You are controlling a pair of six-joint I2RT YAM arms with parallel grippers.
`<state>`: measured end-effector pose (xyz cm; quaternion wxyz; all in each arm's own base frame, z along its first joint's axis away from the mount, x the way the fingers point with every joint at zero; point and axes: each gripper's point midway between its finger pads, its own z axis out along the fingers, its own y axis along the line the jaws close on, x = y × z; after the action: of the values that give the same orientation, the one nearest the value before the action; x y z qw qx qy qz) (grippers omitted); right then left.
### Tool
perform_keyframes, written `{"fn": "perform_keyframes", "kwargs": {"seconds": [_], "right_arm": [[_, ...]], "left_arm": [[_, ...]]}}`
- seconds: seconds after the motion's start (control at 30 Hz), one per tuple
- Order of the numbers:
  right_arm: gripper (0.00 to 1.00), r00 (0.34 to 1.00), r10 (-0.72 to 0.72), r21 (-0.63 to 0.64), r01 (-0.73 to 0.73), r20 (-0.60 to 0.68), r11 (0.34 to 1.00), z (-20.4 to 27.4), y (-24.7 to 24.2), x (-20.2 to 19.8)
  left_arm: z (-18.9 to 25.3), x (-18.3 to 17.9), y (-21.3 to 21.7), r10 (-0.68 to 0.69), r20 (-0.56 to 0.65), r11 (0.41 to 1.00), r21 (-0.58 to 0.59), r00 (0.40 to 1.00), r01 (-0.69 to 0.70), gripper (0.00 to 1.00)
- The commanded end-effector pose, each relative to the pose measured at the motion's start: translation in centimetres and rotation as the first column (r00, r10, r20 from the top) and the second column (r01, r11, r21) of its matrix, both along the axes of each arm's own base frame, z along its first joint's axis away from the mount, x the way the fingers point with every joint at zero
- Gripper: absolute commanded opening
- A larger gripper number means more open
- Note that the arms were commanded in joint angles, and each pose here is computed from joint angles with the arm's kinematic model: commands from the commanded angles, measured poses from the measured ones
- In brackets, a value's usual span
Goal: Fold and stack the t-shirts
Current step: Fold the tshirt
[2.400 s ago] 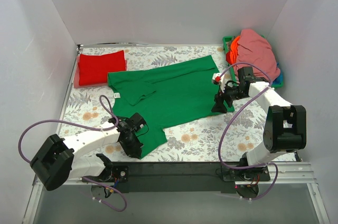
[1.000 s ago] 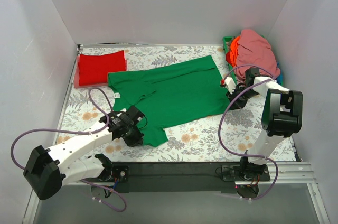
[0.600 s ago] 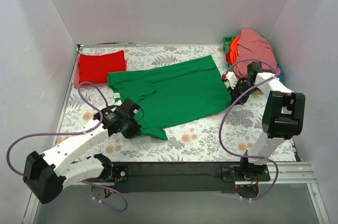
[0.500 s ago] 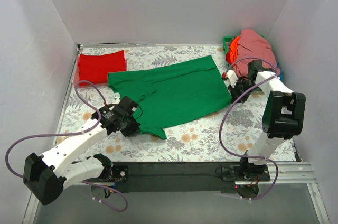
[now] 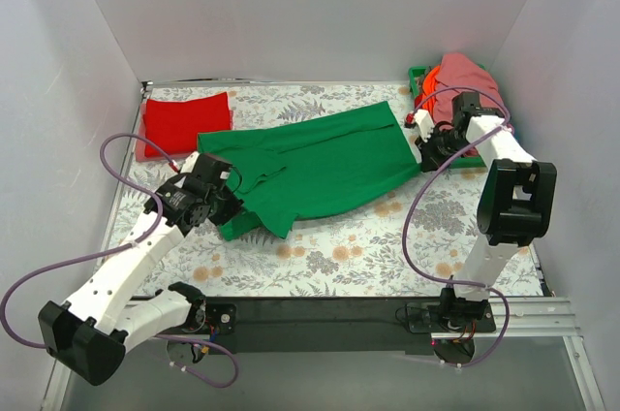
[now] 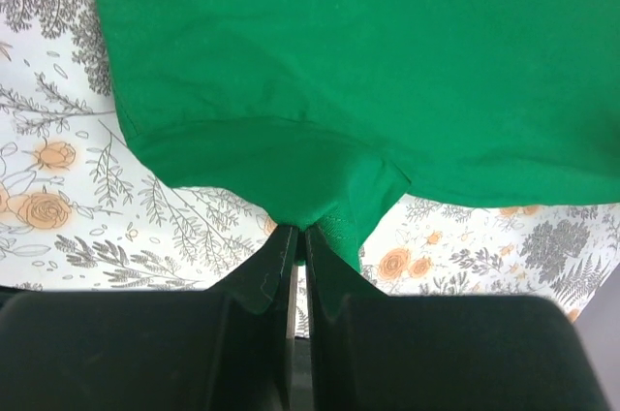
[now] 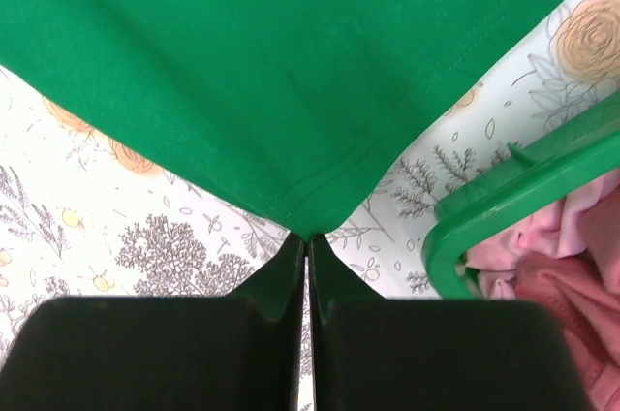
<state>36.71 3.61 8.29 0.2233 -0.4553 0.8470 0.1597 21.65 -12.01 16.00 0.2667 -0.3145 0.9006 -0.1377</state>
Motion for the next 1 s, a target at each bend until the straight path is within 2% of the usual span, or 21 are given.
{"fn": "perform_keyframes", "kwargs": {"seconds": [0.0,0.5,0.67,0.97], "right_arm": [[0.01,1.000,-0.016,0.037,0.015,0.011,0.999,1.1,1.0,1.5],[0.01,0.997,-0.078,0.056,0.076,0.025,0.996,1.6,1.5,6.6],[0.01,0.995,-0.093,0.047,0.092,0.021,0.995,1.0,1.5,7.8],[0.01,0.993,-0.117,0.047,0.117,0.009,0.992,0.2,1.8,9.4]], "left_arm": [[2.1,2.5,0.7,0.017,0.099,0.999,0.027,0.995,-0.020,0.00],[2.4,8.0,1.5,-0.019,0.168,0.996,0.086,0.986,0.004,0.00],[3.5,10.5,1.8,-0.025,0.224,0.997,0.083,0.974,0.006,0.00],[2.9,13.9,2.4,-0.037,0.222,0.997,0.081,0.974,0.019,0.00]]}}
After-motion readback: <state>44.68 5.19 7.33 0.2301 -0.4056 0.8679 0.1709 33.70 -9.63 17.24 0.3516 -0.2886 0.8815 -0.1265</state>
